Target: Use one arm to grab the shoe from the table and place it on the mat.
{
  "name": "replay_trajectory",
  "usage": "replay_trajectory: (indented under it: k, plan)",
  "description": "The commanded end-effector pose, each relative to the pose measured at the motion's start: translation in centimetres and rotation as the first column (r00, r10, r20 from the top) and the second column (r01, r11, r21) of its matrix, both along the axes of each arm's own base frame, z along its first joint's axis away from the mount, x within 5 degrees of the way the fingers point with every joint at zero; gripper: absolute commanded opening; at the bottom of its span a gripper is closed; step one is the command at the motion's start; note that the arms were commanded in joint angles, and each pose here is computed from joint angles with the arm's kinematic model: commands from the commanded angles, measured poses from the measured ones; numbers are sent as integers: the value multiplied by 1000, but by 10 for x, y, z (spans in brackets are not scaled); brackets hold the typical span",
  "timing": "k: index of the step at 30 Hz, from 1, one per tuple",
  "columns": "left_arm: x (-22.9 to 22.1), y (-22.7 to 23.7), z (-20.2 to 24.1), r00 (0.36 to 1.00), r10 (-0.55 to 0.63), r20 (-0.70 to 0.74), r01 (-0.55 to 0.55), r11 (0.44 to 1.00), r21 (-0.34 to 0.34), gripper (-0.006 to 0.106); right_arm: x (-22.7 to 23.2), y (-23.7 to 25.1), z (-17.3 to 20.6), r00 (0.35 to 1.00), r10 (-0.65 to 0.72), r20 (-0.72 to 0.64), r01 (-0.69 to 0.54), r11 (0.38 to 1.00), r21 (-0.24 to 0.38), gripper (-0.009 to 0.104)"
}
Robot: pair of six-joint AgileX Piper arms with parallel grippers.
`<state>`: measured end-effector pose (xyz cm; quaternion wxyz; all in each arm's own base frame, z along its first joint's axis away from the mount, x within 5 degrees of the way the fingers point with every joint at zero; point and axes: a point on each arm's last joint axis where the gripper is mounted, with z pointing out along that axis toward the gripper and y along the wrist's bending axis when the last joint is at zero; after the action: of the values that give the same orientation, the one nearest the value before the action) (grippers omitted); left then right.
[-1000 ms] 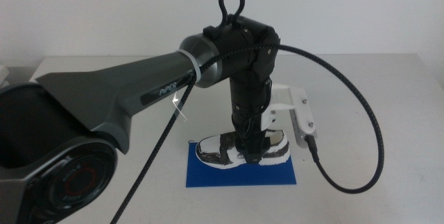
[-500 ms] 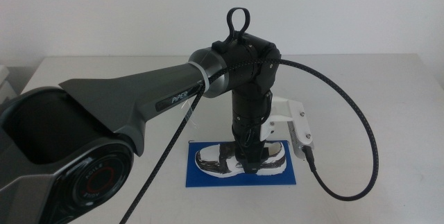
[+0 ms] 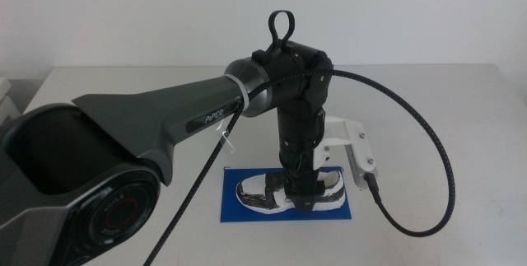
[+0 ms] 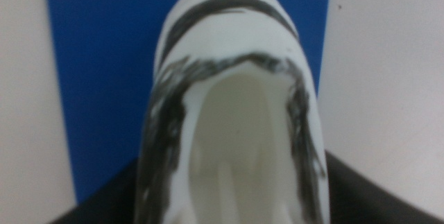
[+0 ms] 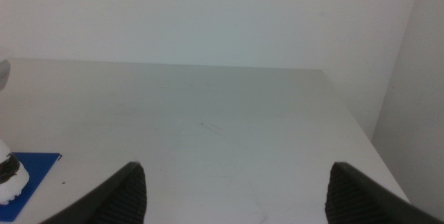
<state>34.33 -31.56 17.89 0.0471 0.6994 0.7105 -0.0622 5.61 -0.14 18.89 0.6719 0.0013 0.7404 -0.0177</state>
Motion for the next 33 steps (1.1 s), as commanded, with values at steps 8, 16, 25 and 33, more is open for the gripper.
replay_trajectory:
  k: [8,16,25,33]
  plan:
    - [-9,2,41,1000,-11,-18,10,999,-31,94,-2,-1,12,994,-6,108,9,1000,-24,66]
    - [-15,10,77,998,55,41,-52,996,-69,94,-2,-1,12,994,-6,108,9,1000,-24,66]
    - [-40,39,130,986,116,118,-103,989,-105,94,-2,-1,12,994,-6,108,9,1000,-24,66]
    - [-64,71,205,952,177,250,-115,963,-243,94,-2,-1,12,994,-6,108,9,1000,-24,66]
